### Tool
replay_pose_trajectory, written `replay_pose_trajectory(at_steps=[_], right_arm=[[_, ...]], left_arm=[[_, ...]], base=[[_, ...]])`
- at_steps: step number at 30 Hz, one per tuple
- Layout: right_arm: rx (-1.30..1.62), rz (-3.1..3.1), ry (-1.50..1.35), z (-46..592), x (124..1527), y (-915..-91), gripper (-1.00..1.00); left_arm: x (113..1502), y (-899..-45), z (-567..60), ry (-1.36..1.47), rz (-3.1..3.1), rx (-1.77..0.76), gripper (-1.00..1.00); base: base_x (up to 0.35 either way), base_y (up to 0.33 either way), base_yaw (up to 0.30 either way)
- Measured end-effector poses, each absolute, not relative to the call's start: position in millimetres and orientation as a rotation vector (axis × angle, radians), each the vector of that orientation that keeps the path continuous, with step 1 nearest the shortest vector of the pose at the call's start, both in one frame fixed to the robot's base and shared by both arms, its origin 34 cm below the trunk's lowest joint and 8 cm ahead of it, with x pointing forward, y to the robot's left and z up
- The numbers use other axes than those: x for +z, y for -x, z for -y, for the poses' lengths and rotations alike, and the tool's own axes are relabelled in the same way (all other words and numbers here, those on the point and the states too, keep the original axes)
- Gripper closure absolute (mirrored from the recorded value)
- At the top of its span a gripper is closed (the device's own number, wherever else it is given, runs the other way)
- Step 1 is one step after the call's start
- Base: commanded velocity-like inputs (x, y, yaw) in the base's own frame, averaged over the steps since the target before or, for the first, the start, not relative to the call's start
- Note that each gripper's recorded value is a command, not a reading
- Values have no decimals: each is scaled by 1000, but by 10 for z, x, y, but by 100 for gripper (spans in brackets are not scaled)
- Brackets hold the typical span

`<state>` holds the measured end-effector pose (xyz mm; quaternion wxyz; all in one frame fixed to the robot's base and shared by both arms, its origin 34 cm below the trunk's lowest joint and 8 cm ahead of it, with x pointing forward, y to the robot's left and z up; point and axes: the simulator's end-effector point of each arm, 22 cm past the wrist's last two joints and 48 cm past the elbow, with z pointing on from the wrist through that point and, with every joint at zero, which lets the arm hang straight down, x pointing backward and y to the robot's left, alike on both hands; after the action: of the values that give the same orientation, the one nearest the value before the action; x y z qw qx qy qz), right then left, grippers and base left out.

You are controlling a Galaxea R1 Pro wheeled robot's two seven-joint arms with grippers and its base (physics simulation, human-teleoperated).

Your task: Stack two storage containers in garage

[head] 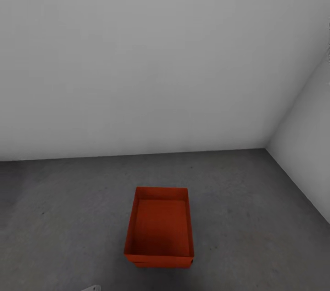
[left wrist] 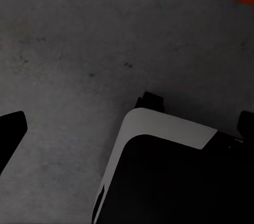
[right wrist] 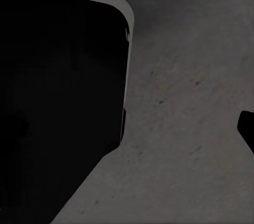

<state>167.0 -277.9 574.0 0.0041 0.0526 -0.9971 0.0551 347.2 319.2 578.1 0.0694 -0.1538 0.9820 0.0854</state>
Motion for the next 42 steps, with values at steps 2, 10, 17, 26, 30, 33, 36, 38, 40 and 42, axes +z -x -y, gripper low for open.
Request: replay_pose_trajectory(at_steps=[2, 10, 17, 26, 30, 33, 36, 38, 40, 42], right_arm=[[167, 3128, -164, 2769, 5759, -1675, -100], [130, 3141, -161, 2715, 5779, -1713, -100], [122, 3146, -162, 2702, 5787, -1709, -100], [119, 3144, -165, 2691, 5804, -1631, -100], [120, 3149, -164, 2687, 5808, -1642, -100], [119, 3152, -164, 2683, 5812, -1644, -100], [119, 3155, -164, 2681, 5815, -1649, -100], [118, 3158, -165, 2679, 5816, -1658, -100], [119, 3161, -165, 2679, 5818, -1668, -100], [120, 3164, -166, 2682, 5819, -1679, -100]], left_arm=[[5806, -3477, -3191, 462, -2953, 256, -100], [5840, -3491, -3090, 457, -2954, 232, -100], [5860, -3522, -3040, 455, -2949, 218, -100], [5878, -3566, -2782, 443, -2945, 166, -100], [5892, -3589, -2744, 443, -2940, 158, -100], [5902, -3604, -2740, 442, -2937, 156, -100], [5914, -3621, -2744, 441, -2932, 155, -100], [5922, -3639, -2755, 441, -2928, 156, -100], [5931, -3652, -2772, 442, -2924, 158, -100], [5939, -3665, -2781, 442, -2920, 159, -100]], base=[[0, 0, 0], [0, 0, 0], [0, 0, 0], [0, 0, 0], [0, 0, 0], [0, 0, 0], [0, 0, 0], [0, 0, 0], [0, 0, 0], [0, 0, 0]])
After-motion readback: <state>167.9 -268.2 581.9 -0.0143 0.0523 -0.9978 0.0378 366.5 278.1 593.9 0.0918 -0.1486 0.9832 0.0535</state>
